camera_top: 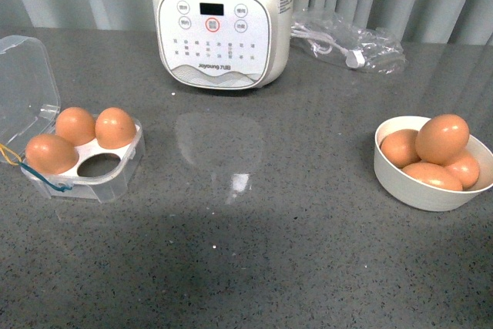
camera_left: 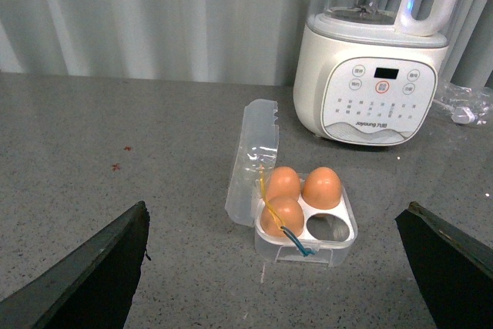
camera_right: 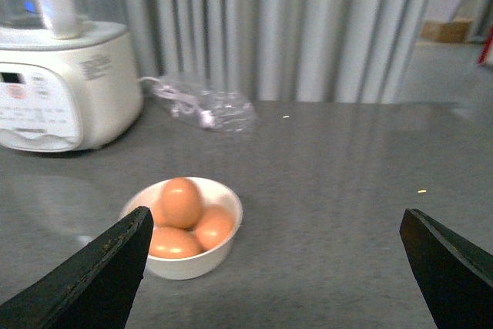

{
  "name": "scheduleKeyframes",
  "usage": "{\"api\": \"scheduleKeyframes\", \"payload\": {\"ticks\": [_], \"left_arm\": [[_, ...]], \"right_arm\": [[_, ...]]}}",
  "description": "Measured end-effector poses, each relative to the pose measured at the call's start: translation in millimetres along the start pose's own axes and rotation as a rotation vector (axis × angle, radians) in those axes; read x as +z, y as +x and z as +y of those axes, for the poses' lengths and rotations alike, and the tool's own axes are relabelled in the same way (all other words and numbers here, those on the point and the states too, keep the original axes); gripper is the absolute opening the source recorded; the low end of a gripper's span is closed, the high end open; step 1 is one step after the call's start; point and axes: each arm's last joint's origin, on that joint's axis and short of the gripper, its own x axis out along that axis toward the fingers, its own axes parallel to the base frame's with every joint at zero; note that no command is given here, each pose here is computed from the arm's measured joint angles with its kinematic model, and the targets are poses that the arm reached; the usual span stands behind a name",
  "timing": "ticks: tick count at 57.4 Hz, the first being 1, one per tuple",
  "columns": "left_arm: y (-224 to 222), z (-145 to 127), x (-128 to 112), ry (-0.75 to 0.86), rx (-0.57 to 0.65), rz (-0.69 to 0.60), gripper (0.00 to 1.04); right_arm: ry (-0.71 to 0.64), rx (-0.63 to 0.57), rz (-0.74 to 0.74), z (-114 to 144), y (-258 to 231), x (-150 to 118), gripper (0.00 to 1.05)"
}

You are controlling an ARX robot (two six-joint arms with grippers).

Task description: Put egg into box

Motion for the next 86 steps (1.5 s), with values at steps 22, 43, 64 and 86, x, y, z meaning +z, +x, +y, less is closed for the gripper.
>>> {"api": "scheduleKeyframes", "payload": {"ticks": [22, 43, 64, 86], "left_arm": [[0.0, 0.0, 0.0, 0.0, 0.0, 0.0, 0.98], [0.0, 0.0, 0.0, 0.0, 0.0, 0.0, 0.98], [0.0, 0.0, 0.0, 0.0, 0.0, 0.0, 0.98], [0.0, 0.0, -0.1, 0.0, 0.0, 0.0, 0.98]], "right_arm": [[-0.149, 0.075, 0.362, 2.6, 61.7, 24.6, 0.97], [-0.08, 0.224, 0.732, 24.5, 162.0, 34.5, 0.97], [-0.054, 0.292, 0.917, 46.1, 222.8, 21.9, 0.97], [-0.119, 0.267, 0.989, 55.0, 237.7, 3.8, 0.83]]}}
